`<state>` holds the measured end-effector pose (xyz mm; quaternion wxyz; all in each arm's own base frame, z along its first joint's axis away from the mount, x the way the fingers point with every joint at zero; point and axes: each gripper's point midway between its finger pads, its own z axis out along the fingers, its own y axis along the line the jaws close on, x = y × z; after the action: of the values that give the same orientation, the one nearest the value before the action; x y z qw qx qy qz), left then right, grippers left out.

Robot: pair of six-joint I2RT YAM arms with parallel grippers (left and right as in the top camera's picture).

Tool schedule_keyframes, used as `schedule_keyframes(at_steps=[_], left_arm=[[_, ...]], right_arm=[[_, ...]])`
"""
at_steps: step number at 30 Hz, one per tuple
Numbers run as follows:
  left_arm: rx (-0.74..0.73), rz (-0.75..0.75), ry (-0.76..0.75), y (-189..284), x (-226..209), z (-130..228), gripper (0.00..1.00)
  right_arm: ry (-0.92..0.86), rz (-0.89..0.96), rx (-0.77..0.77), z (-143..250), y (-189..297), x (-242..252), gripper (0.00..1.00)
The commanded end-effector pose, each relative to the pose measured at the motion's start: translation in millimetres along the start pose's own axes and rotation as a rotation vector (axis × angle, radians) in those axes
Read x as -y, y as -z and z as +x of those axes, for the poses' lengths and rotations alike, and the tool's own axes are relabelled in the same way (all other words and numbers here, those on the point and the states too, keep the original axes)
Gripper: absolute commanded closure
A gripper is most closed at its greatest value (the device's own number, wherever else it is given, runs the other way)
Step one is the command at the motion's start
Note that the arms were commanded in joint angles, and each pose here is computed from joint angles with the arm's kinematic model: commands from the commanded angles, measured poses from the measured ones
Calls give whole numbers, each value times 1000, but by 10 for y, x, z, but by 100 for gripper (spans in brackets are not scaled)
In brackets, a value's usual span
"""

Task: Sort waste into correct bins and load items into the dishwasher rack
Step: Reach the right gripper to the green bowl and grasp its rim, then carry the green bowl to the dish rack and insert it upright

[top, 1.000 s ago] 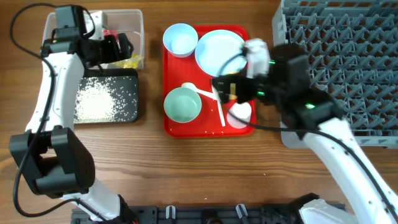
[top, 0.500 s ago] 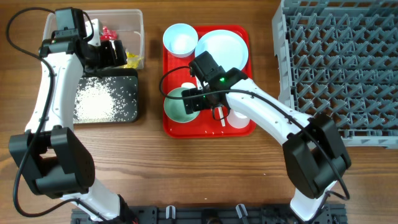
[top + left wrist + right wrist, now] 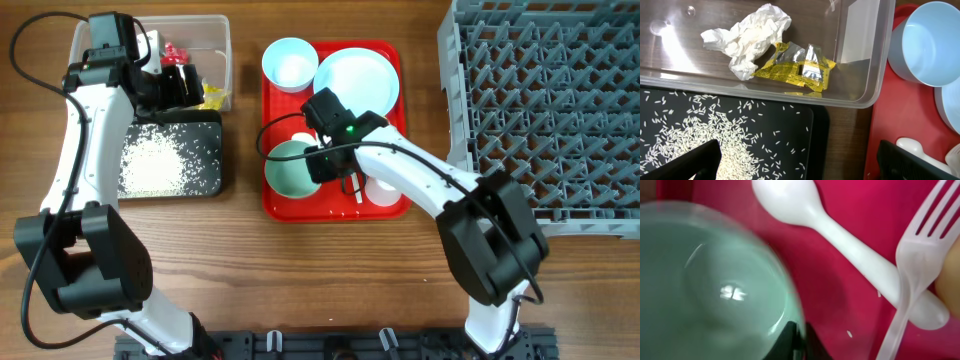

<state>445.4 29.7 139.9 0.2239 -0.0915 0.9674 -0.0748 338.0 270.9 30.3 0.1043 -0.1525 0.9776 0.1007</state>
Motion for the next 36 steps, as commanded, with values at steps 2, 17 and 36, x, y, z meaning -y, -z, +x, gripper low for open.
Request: schedule_keyframes(at_steps=[2, 17, 36], left_arm=[[18, -5, 5, 60, -10, -43, 0], [25, -5, 4, 60, -8, -59, 0], [26, -5, 4, 62, -8, -61, 0]], right_arm=[[3, 34, 11, -71, -24, 55, 96], [17, 625, 433, -1056, 2093, 984, 96], [-205, 1142, 460, -1023, 3069, 2893, 96]])
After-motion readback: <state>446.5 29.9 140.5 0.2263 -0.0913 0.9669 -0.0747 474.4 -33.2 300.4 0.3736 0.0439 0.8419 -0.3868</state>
